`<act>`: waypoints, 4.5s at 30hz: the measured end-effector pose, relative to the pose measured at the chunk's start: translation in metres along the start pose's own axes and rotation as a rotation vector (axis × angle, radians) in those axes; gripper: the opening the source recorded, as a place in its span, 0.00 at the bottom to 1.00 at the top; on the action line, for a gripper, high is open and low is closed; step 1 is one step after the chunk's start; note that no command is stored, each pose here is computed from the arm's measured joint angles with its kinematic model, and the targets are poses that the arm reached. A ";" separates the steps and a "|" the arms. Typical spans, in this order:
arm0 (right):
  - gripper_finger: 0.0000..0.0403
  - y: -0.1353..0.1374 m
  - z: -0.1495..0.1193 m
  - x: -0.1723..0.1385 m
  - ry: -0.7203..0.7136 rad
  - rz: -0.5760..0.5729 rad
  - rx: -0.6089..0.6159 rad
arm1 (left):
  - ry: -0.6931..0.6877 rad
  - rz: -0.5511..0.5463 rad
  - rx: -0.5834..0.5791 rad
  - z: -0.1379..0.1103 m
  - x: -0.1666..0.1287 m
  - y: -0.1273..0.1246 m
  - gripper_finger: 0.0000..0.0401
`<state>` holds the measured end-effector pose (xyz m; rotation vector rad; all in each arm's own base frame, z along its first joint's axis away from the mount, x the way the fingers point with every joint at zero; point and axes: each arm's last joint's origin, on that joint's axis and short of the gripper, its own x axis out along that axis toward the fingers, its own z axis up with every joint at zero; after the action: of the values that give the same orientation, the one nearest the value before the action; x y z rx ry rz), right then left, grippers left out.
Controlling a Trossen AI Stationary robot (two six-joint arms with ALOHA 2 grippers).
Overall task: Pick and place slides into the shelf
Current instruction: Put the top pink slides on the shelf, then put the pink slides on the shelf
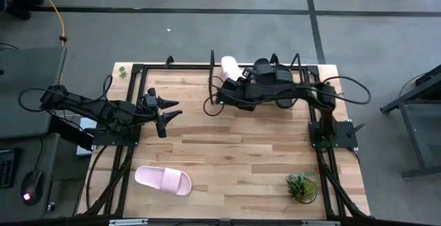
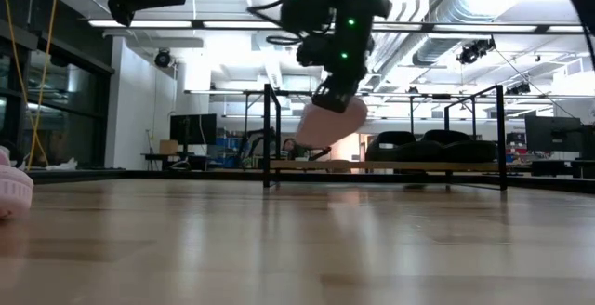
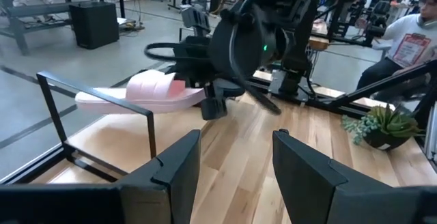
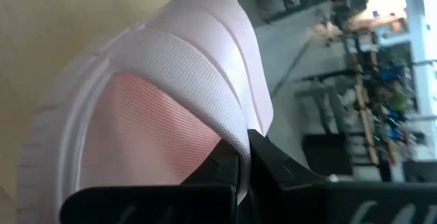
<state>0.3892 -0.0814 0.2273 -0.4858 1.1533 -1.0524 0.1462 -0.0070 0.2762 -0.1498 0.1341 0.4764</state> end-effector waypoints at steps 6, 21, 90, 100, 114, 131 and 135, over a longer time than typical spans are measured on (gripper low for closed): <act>0.00 0.001 0.016 0.001 0.092 -0.032 0.026 | 0.002 0.000 0.020 0.000 0.000 0.000 0.42; 0.00 0.031 0.028 0.017 0.160 -0.021 0.000 | 0.001 0.000 0.024 0.000 0.000 0.000 0.42; 0.34 0.051 0.048 0.008 0.036 0.302 -0.024 | 0.002 -0.001 0.022 0.000 0.000 0.000 0.42; 0.38 0.053 0.047 0.006 0.046 0.374 -0.047 | 0.001 -0.001 0.022 0.000 0.000 0.000 0.42; 0.38 0.040 0.052 -0.008 0.086 0.508 -0.073 | 0.001 -0.001 0.022 0.000 0.000 0.000 0.42; 0.38 0.051 0.052 -0.040 0.078 0.824 -0.172 | 0.088 0.017 0.109 -0.010 -0.002 0.004 0.42; 0.38 0.058 0.050 -0.052 0.085 0.895 -0.167 | 0.087 0.002 0.099 -0.009 -0.005 0.005 0.42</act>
<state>0.4575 -0.0190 0.2266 -0.0175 1.3433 -0.2013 0.1384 -0.0062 0.2677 -0.0734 0.2429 0.4642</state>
